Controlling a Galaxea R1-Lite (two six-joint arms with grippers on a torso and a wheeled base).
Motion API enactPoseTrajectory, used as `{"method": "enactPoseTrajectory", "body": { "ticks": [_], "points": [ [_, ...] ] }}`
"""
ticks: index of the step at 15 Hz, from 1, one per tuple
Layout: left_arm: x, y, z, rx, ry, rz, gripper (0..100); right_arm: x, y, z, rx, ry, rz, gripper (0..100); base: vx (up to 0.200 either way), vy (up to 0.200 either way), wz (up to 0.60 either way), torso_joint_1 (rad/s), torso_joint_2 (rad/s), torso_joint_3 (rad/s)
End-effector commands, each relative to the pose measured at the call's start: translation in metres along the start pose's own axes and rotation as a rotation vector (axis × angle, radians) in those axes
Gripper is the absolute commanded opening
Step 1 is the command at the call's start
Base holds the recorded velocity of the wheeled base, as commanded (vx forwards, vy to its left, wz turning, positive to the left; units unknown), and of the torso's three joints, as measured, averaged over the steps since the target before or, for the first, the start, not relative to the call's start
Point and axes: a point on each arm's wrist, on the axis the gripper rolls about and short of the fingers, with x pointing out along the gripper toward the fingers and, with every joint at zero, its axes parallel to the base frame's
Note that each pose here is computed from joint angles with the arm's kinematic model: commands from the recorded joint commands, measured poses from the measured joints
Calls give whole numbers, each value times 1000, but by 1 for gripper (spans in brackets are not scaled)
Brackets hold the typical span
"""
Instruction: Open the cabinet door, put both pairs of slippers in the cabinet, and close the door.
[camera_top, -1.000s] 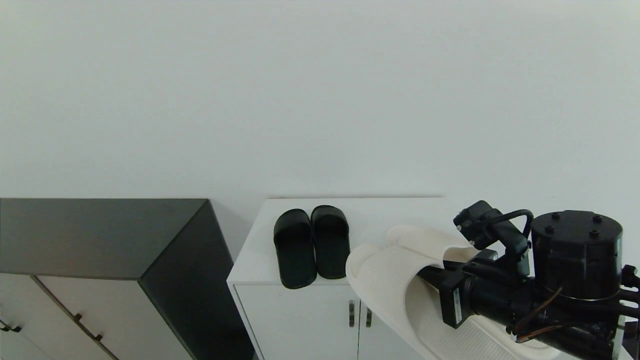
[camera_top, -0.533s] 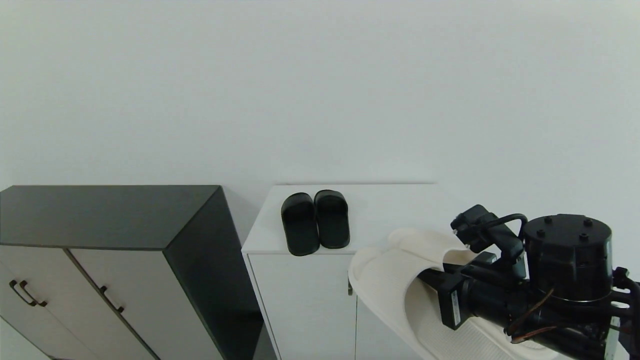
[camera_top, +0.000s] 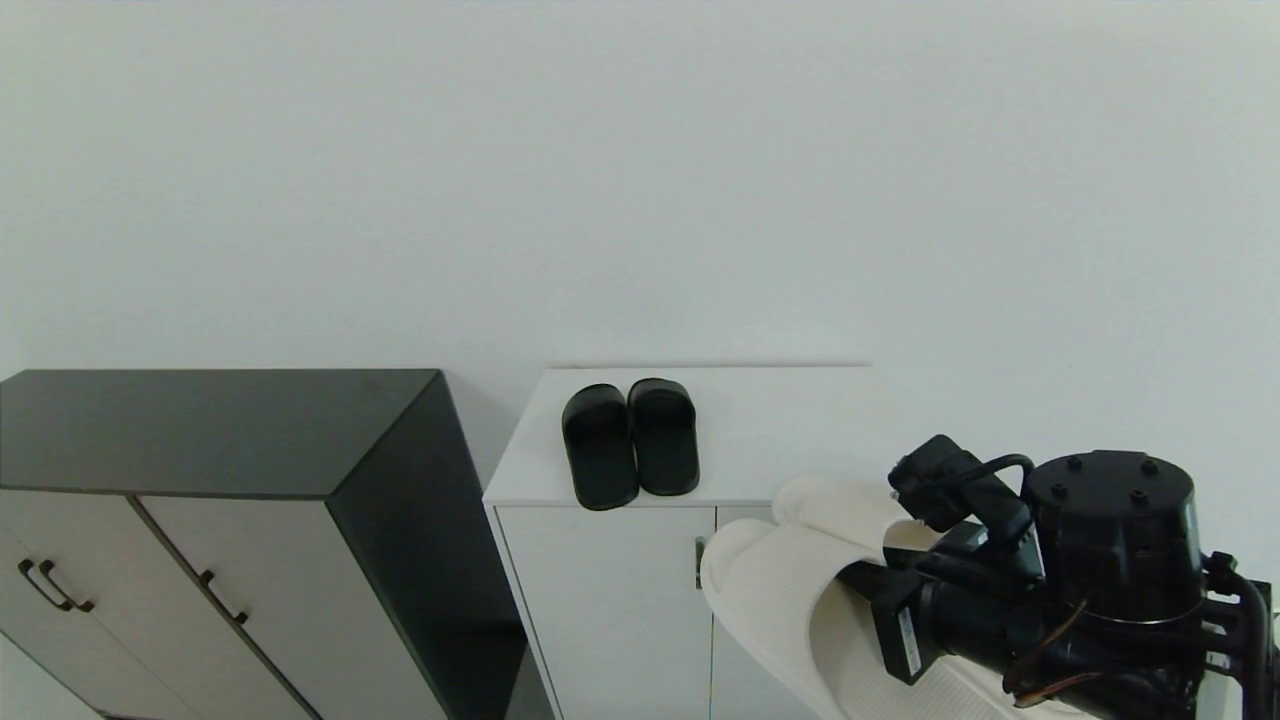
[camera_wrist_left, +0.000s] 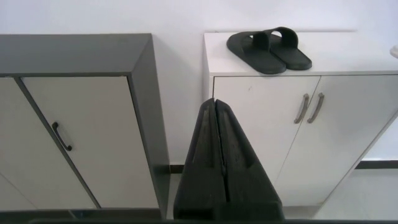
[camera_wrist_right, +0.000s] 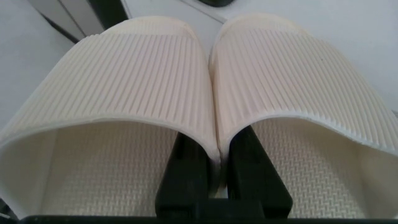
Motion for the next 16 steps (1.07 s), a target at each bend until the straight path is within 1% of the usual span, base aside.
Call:
{"method": "enactPoseTrajectory", "body": {
  "ticks": [1,9,16],
  "points": [
    [0,0,0,0,1,1,0,1,0,-1,-1,4,0,0,0,0,0,0,0,0],
    [0,0,0,0,1,1,0,0,0,-4,-2,12,0,0,0,0,0,-9,17,13],
    [0,0,0,-2,1,2,0,-1,0,-4,-2,12,0,0,0,0,0,-145,331,175]
  ]
}}
